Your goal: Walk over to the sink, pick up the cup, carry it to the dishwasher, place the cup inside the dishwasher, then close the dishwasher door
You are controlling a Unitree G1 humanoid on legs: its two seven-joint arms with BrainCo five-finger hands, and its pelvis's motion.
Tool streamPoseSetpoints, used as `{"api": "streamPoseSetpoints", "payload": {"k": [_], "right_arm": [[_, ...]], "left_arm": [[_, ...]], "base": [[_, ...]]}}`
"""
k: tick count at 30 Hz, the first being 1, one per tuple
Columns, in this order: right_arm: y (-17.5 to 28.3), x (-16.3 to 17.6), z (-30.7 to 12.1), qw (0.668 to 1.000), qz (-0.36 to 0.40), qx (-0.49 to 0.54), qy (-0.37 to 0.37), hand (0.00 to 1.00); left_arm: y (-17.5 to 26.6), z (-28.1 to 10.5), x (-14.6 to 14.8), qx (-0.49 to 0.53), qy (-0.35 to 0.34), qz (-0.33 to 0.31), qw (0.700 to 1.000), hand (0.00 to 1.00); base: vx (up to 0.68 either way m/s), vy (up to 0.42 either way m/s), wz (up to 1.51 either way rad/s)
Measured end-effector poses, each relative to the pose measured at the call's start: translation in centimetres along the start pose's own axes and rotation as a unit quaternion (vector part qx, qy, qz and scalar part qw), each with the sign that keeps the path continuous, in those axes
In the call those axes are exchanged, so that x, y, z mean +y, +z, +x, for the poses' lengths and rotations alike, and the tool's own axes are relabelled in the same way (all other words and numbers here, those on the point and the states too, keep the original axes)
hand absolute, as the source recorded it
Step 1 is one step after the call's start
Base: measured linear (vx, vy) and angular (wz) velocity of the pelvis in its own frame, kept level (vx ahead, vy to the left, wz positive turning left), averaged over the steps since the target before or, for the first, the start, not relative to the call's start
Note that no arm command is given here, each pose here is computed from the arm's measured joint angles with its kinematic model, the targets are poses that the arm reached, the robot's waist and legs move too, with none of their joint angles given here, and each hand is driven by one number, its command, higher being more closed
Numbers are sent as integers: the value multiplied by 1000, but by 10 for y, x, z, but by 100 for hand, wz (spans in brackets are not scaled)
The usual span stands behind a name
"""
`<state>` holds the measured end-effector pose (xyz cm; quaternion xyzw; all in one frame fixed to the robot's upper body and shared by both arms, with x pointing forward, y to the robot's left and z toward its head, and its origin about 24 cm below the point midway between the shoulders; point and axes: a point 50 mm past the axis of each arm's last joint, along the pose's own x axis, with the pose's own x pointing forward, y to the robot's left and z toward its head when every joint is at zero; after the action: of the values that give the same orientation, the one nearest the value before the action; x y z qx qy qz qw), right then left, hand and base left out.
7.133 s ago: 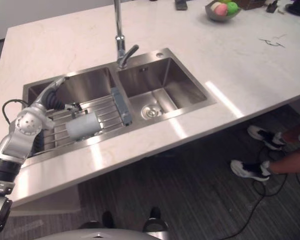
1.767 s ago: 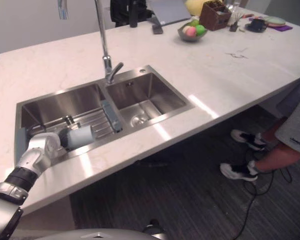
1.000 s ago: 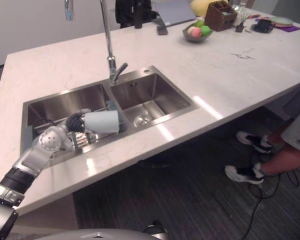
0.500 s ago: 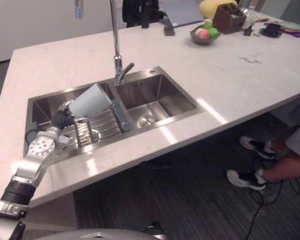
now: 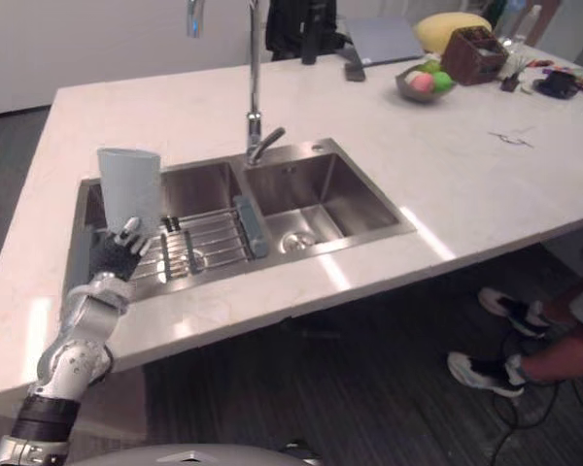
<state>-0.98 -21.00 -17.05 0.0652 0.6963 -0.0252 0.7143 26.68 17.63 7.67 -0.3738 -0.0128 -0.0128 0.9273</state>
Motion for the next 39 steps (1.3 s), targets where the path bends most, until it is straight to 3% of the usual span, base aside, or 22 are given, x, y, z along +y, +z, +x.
{"api": "streamPoseSetpoints", "payload": {"k": [2, 10, 12, 13, 21, 28, 30, 39], "right_arm": [[6, 1, 0, 1000, 18, 7, 9, 0], [14, 4, 0, 997, 68, 22, 19, 0], [13, 3, 0, 996, 78, 26, 20, 0], [4, 4, 1, 994, 100, 37, 22, 0], [-3, 3, 1, 991, 130, 18, 22, 0], [-27, 1, -2, 936, 340, -86, 15, 0], [-25, -2, -3, 923, 364, -123, 5, 0], [8, -44, -13, 932, 314, -177, -30, 0]], "left_arm": [[0, -6, 3, -16, 1, -36, 999, 100], [28, -17, 8, -112, -6, -55, 992, 100], [43, -22, 9, -157, -6, -48, 986, 100], [70, -35, -9, -250, -43, -51, 966, 100], [67, -34, -7, -249, -48, -49, 966, 100], [33, -27, -8, -194, -72, -29, 978, 100], [25, -30, -9, -175, -80, -18, 981, 100], [34, -88, 43, -183, 41, 13, 982, 100]], "base": [[-18, -15, 11], [3, -5, 6], [-8, 2, 6], [-6, 2, 3], [1, -1, -13], [-18, -14, 16], [39, -55, 110], [-124, 32, 107]]}}
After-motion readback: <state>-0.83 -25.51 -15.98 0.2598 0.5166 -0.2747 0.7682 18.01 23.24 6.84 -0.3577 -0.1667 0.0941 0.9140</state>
